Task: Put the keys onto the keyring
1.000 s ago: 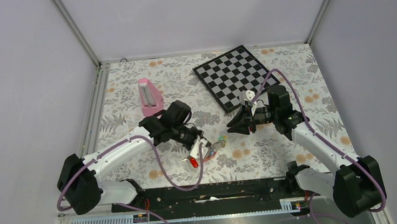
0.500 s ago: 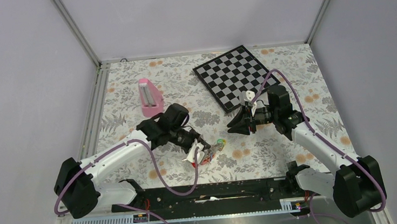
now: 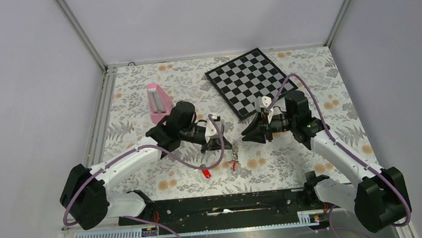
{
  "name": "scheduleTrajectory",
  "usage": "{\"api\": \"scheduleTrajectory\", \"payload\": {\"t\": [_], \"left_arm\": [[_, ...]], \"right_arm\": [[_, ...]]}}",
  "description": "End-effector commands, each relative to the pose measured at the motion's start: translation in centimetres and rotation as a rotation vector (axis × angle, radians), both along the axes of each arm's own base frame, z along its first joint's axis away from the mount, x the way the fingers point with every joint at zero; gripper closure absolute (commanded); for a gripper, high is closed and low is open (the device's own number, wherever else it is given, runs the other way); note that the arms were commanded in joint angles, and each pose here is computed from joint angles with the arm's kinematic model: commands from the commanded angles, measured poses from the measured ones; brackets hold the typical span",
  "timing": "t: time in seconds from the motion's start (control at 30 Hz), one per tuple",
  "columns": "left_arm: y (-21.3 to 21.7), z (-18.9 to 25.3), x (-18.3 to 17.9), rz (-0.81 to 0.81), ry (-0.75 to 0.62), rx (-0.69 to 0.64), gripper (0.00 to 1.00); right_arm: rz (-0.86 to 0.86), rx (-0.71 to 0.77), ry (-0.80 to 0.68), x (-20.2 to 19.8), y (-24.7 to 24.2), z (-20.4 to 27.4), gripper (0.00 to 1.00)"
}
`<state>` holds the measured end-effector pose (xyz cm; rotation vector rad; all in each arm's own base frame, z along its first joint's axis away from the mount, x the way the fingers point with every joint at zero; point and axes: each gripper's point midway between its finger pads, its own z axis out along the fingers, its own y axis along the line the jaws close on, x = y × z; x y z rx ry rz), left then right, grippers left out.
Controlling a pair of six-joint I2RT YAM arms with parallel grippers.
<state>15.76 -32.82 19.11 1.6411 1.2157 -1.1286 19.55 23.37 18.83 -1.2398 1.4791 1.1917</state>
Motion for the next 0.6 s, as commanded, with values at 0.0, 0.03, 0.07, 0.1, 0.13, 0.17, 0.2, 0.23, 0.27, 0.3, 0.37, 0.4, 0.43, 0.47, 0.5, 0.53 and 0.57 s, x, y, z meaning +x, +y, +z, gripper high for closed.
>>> {"api": "scheduleTrajectory", "payload": {"t": [0.0, 0.03, 0.07, 0.1, 0.13, 0.17, 0.2, 0.23, 0.27, 0.3, 0.37, 0.4, 0.43, 0.47, 0.5, 0.53, 0.57], "left_arm": [[-1.0, 2.9, -0.1, 0.024, 0.17, -0.108, 1.0], [-1.0, 2.9, -0.1, 0.031, 0.183, -0.112, 1.0], [-1.0, 2.9, 0.0, 0.042, 0.195, -0.117, 1.0], [-1.0, 2.8, 0.3, 0.063, 0.213, -0.118, 1.0], [-1.1, 2.7, 0.5, 0.079, 0.226, -0.12, 1.0], [-1.1, 2.5, 0.7, 0.096, 0.239, -0.119, 1.0], [-1.2, 2.4, 0.8, 0.109, 0.248, -0.119, 1.0], [-1.2, 2.3, 1.1, 0.123, 0.251, -0.119, 1.0], [-1.3, 2.3, 1.3, 0.137, 0.257, -0.117, 1.0], [-1.4, 2.2, 1.5, 0.148, 0.262, -0.115, 1.0], [-1.4, 2.1, 1.7, 0.16, 0.265, -0.111, 1.0], [-1.5, 2.1, 1.9, 0.164, 0.266, -0.11, 1.0], [-1.5, 2.1, 2.0, 0.172, 0.266, -0.108, 1.0], [-1.5, 2.0, 2.1, 0.181, 0.266, -0.106, 1.0], [-1.5, 2.0, 2.4, 0.198, 0.266, -0.104, 1.0], [-1.5, 2.0, 2.7, 0.214, 0.27, -0.101, 1.0], [-1.4, 2.1, 3.0, 0.231, 0.273, -0.102, 1.0]], "right_arm": [[-0.013, 0.019, -0.081, 0.7, 0.0, 2.4, 0.67], [-0.013, 0.02, -0.084, 0.7, 0.0, 2.6, 0.67], [-0.011, 0.021, -0.086, 0.7, 0.0, 2.7, 0.67], [-0.012, 0.021, -0.086, 0.7, 0.0, 2.8, 0.67], [-0.011, 0.022, -0.088, 0.6, -0.1, 2.9, 0.67], [-0.008, 0.022, -0.088, 0.5, -0.1, 3.0, 0.68], [-0.006, 0.023, -0.088, 0.5, -0.1, 3.1, 0.68], [-0.002, 0.025, -0.087, 0.4, -0.1, 3.2, 0.68], [0.0, 0.026, -0.084, 0.3, 0.0, 3.3, 0.68], [0.004, 0.03, -0.082, 0.3, 0.0, 3.5, 0.68], [0.009, 0.035, -0.074, 0.2, 0.1, 3.6, 0.68], [0.009, 0.036, -0.072, 0.3, 0.1, 3.6, 0.68], [0.009, 0.036, -0.072, 0.3, 0.1, 3.6, 0.68], [0.008, 0.034, -0.071, 0.3, 0.1, 3.6, 0.68], [0.007, 0.034, -0.081, 0.4, 0.1, 3.9, 0.67], [0.007, 0.02, -0.066, 0.2, 0.0, 3.7, 0.67], [0.001, 0.01, -0.071, 0.3, -0.1, 3.9, 0.67]]}}
